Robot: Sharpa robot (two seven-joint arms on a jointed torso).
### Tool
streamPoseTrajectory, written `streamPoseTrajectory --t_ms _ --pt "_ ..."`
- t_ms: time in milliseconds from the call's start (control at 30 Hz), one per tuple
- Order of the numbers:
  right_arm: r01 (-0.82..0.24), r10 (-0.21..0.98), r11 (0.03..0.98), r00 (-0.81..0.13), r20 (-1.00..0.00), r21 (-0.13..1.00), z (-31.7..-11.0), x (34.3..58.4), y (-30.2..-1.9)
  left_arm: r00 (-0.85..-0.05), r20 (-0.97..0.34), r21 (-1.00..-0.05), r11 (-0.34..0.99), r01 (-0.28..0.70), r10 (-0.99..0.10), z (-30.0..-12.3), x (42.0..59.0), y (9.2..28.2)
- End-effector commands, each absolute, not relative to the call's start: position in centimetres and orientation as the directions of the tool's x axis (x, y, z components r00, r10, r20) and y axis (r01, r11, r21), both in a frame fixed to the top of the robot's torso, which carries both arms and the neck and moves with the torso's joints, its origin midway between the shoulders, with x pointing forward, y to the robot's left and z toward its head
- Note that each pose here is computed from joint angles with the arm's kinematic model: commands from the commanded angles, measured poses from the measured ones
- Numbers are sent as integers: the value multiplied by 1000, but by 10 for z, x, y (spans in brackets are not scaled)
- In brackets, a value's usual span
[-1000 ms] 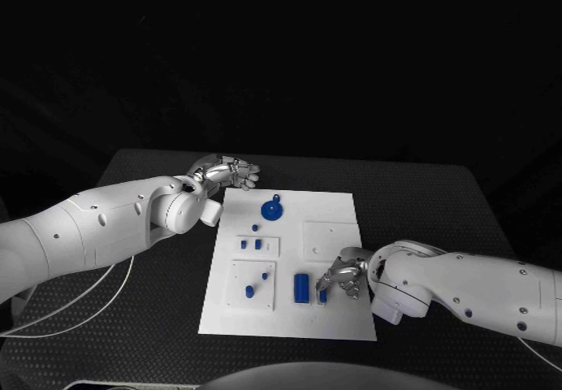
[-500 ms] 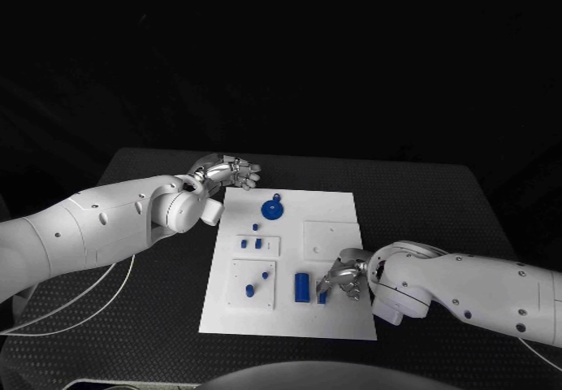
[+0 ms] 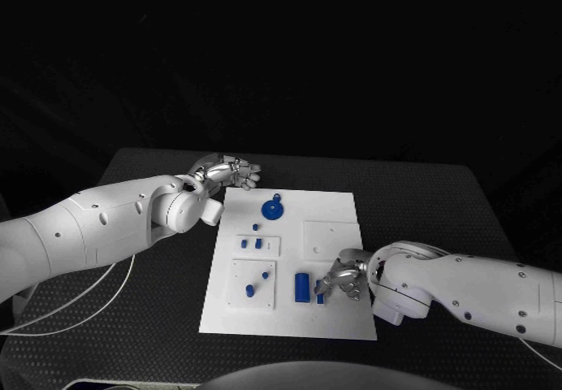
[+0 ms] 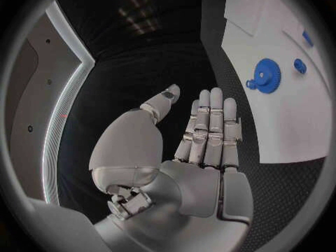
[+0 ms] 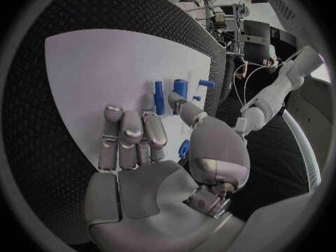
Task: Assemble the parts on the task board
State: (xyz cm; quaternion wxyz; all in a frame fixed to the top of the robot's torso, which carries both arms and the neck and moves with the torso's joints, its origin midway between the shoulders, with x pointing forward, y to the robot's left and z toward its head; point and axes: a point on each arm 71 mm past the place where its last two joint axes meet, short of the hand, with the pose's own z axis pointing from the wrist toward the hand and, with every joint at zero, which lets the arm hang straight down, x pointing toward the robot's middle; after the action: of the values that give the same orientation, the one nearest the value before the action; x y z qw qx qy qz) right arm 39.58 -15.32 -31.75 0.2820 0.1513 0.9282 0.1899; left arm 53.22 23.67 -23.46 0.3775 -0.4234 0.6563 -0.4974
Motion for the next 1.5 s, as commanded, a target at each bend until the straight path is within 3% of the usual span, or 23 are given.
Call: streamPoseTrajectory --t_ms 33,1267,1500 --pt "139 367 881 -804 -468 452 -317 394 -149 -372 -68 -974 142 -176 -926 -234 532 234" --pt "98 327 906 -780 -534 411 -326 403 -157 -377 -69 -973 146 -179 -924 -234 532 233" --pt "158 376 882 -805 -459 444 -328 400 -167 -372 -71 -973 146 -177 -925 -234 532 234"
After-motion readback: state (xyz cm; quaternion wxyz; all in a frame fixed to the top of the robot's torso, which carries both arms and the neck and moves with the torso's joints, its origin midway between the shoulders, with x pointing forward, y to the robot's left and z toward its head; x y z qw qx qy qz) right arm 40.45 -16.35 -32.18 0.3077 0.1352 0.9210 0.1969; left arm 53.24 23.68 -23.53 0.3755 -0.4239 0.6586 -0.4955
